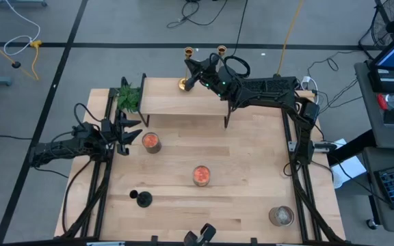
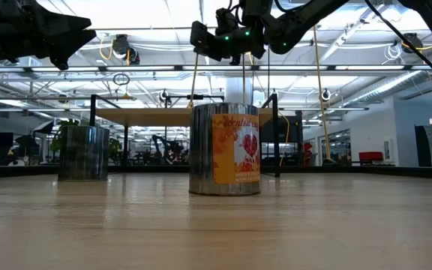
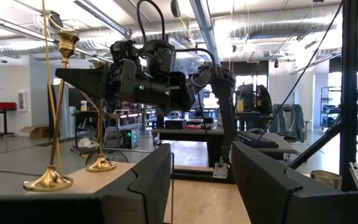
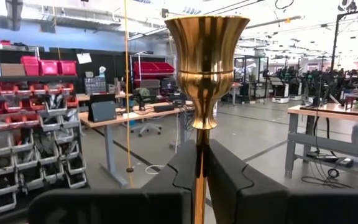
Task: Pick & Place candle stick holders
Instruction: Put the gold candle holder on the shelf
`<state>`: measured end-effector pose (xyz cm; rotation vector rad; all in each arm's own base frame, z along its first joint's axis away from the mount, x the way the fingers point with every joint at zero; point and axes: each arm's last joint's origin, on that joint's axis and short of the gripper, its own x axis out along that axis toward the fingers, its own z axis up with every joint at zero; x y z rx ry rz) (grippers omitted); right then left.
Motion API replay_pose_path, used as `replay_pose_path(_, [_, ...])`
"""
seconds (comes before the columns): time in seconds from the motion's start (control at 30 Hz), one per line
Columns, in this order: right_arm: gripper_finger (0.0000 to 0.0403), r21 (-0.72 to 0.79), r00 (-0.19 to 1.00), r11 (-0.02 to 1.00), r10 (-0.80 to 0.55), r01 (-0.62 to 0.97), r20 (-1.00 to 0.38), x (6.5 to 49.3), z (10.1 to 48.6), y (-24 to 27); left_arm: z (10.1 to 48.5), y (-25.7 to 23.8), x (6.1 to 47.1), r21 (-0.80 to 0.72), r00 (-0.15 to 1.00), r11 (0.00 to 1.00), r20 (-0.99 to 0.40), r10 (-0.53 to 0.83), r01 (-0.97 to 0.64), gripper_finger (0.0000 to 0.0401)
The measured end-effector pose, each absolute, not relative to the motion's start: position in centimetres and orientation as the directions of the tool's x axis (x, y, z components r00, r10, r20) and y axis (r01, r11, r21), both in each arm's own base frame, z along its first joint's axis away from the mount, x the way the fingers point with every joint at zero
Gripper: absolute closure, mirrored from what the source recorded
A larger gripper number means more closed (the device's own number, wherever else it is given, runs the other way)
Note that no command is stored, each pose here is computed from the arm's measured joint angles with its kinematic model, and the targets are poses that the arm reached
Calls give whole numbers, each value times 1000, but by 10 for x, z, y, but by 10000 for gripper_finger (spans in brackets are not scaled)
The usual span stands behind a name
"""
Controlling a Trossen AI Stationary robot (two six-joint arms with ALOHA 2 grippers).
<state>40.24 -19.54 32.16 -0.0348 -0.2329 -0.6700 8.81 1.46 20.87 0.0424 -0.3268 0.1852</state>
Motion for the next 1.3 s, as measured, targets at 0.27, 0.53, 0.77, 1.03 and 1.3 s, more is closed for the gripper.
replay_pose_path(0.27, [388,34,760,783,-612,621,217,403,321,-195,210,15,88,11,926,982,334,173,-188,226])
replay_pose_path(0.53, [388,32,766,783,-616,622,184,406,313,-197,210,15,88,11,926,982,334,174,-188,226])
replay_pose_path(0.77, [388,62,757,781,-619,622,208,410,302,-203,210,15,88,11,927,982,333,173,-188,226])
replay_pose_path(1.03, [380,47,755,780,-618,624,221,411,300,-204,209,15,88,11,928,982,331,173,-187,226])
replay_pose_path(1.3, [347,24,760,777,-620,629,195,413,295,-204,209,15,88,10,928,982,331,173,-187,226])
